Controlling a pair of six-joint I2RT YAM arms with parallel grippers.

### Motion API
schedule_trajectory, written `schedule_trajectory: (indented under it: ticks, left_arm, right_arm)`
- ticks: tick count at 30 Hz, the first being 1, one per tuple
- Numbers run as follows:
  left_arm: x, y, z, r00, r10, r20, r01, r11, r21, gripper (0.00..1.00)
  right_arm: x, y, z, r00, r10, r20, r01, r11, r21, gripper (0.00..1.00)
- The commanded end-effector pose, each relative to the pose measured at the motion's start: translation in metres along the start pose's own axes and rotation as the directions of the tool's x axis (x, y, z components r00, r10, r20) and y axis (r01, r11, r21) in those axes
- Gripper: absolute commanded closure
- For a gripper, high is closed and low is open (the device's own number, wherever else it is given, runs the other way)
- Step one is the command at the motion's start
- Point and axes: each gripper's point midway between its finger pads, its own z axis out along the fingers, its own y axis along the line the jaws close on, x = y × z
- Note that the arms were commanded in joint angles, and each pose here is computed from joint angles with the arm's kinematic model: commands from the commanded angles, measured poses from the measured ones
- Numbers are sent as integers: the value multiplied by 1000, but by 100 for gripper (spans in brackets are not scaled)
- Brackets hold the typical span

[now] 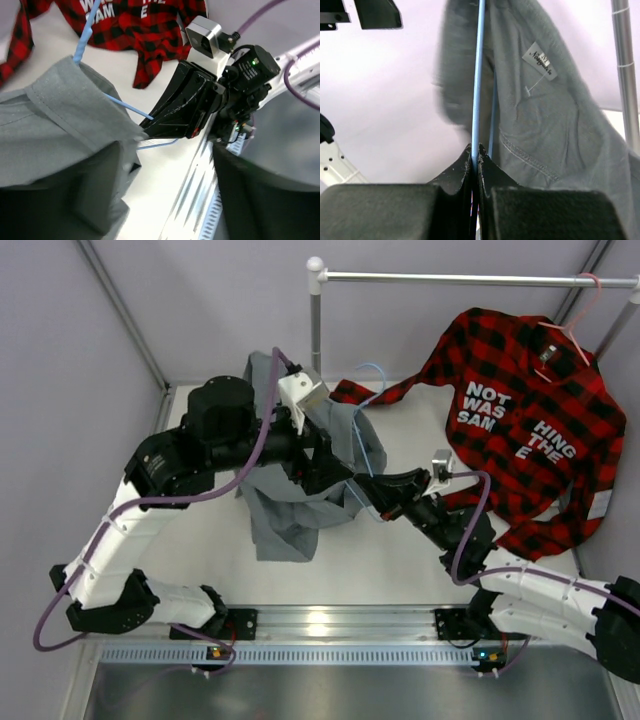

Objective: Place the shirt on the hanger

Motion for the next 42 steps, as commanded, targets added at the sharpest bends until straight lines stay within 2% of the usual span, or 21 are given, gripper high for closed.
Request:
schedule_trajectory:
  ticks: [1,3,4,6,7,9,10,13,14,15,17,20,21,23,25,29,34,38,42]
  left_arm:
    - [-35,-25,-42,970,202,136,-213,974,73,13]
    - [-57,-16,-52,928,295,227,-300,954,-13,12]
    - [-73,-1,-68,907,313,283,-283,949,-142,8]
    - [-99,13,-76,860,355,368,-271,927,-261,6]
    - [-106,29,-77,851,382,360,-259,902,-345,6]
    - [-122,36,-77,834,416,362,-265,878,-399,6]
    - [-120,48,-52,846,443,295,-304,857,-415,6]
    - [-123,46,-36,828,507,239,-401,834,-378,12]
    - [-118,30,-25,811,527,255,-462,843,-276,13]
    - [-117,24,-22,800,540,262,-488,840,-239,13]
    - [-111,8,-15,751,600,274,-585,798,-143,16]
    - [-95,1,-7,682,681,266,-691,719,-72,33]
    - [-94,-3,-7,654,704,278,-720,692,-57,44]
    - [-83,-4,-3,639,721,268,-743,669,-29,47]
    - [-71,-6,-3,616,742,265,-769,639,-3,46]
    - [-49,-12,-4,624,738,257,-774,628,77,41]
    - [-30,-20,4,650,719,247,-760,623,185,40]
    - [-10,-15,13,674,715,187,-737,632,238,44]
    - [15,-15,15,701,700,133,-700,641,314,55]
  right_arm:
    - [-66,27,0,969,-4,248,23,997,-75,100]
    - [-68,28,-1,969,-20,246,39,996,-75,100]
    - [-69,29,-2,969,-27,247,47,996,-75,100]
    - [-71,31,-6,968,-37,250,59,995,-80,100]
    - [-74,32,-9,966,-38,255,61,995,-82,100]
    - [-69,32,-12,971,-53,232,74,994,-82,100]
    - [-73,34,-15,970,-54,237,76,993,-85,100]
    - [-69,35,-25,972,-55,229,79,992,-97,100]
    - [-66,34,-28,974,-63,220,86,991,-100,100]
    - [-65,34,-30,975,-67,214,91,991,-102,100]
    - [-61,36,-36,978,-75,196,99,989,-111,100]
    - [-56,37,-43,983,-87,163,106,987,-118,100]
    - [-58,40,-46,982,-86,165,108,986,-127,100]
    - [-48,40,-51,988,-87,131,105,985,-140,100]
    - [-47,42,-57,988,-85,130,105,982,-156,100]
    - [-42,47,-62,990,-99,105,117,976,-185,100]
    - [-38,59,-63,991,-117,72,131,960,-249,100]
    - [-38,66,-65,991,-119,65,133,949,-287,100]
    - [-38,71,-65,990,-132,56,143,940,-309,100]
